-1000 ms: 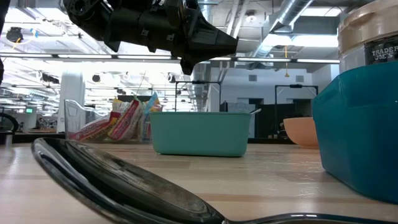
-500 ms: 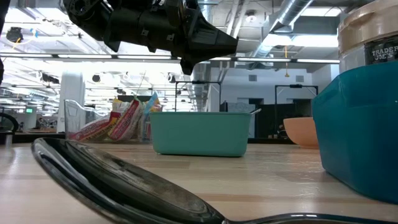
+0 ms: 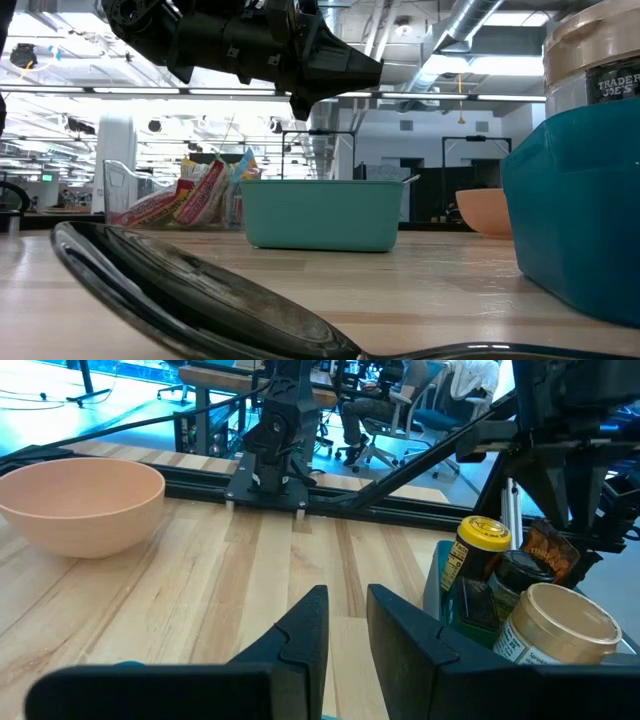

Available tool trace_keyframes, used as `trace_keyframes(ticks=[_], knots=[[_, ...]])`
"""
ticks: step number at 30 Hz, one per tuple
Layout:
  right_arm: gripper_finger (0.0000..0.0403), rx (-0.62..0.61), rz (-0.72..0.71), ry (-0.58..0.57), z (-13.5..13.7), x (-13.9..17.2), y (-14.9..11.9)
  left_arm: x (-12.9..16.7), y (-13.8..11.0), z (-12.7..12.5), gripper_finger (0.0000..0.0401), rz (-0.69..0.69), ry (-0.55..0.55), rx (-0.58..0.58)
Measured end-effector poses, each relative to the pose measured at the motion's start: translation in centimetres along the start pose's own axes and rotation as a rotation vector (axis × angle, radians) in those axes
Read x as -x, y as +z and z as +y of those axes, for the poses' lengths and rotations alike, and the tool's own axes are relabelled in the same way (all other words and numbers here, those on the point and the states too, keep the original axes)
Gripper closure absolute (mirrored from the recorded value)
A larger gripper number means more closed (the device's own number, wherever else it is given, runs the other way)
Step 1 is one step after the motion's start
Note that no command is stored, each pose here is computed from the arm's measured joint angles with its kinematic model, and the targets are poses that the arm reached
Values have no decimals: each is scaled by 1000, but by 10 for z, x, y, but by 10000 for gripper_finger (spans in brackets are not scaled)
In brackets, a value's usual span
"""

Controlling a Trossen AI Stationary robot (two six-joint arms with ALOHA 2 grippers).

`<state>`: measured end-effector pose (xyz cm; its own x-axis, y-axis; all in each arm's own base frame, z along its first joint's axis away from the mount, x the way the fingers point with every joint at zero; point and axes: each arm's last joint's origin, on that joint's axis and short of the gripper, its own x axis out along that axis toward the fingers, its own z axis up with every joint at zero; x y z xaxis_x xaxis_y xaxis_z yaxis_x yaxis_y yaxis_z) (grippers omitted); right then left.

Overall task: Pick & Place Food Item
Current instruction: Put the black tablespoon into the green bin

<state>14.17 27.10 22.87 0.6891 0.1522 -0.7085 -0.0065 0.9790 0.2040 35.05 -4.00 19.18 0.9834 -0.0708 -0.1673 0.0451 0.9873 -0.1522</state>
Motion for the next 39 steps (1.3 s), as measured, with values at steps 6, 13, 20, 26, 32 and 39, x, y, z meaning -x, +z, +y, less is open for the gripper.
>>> trace_keyframes(ticks=[6,13,20,26,32,39], knots=[[317,-9,-16,6,-5,11,6,0,0,0,333,-1,0,0],[317,-7,-158,-65,-13,23,16,0,0,0,333,0,0,0],[317,103,-284,-177,-21,28,24,0,0,0,333,0,0,0],[317,129,-229,-178,-27,19,34,0,0,0,333,-1,0,0],[342,214,-158,-29,-23,11,48,0,0,0,333,-1,0,0],[395,377,-192,129,-19,4,69,0,0,0,333,-1,0,0]])
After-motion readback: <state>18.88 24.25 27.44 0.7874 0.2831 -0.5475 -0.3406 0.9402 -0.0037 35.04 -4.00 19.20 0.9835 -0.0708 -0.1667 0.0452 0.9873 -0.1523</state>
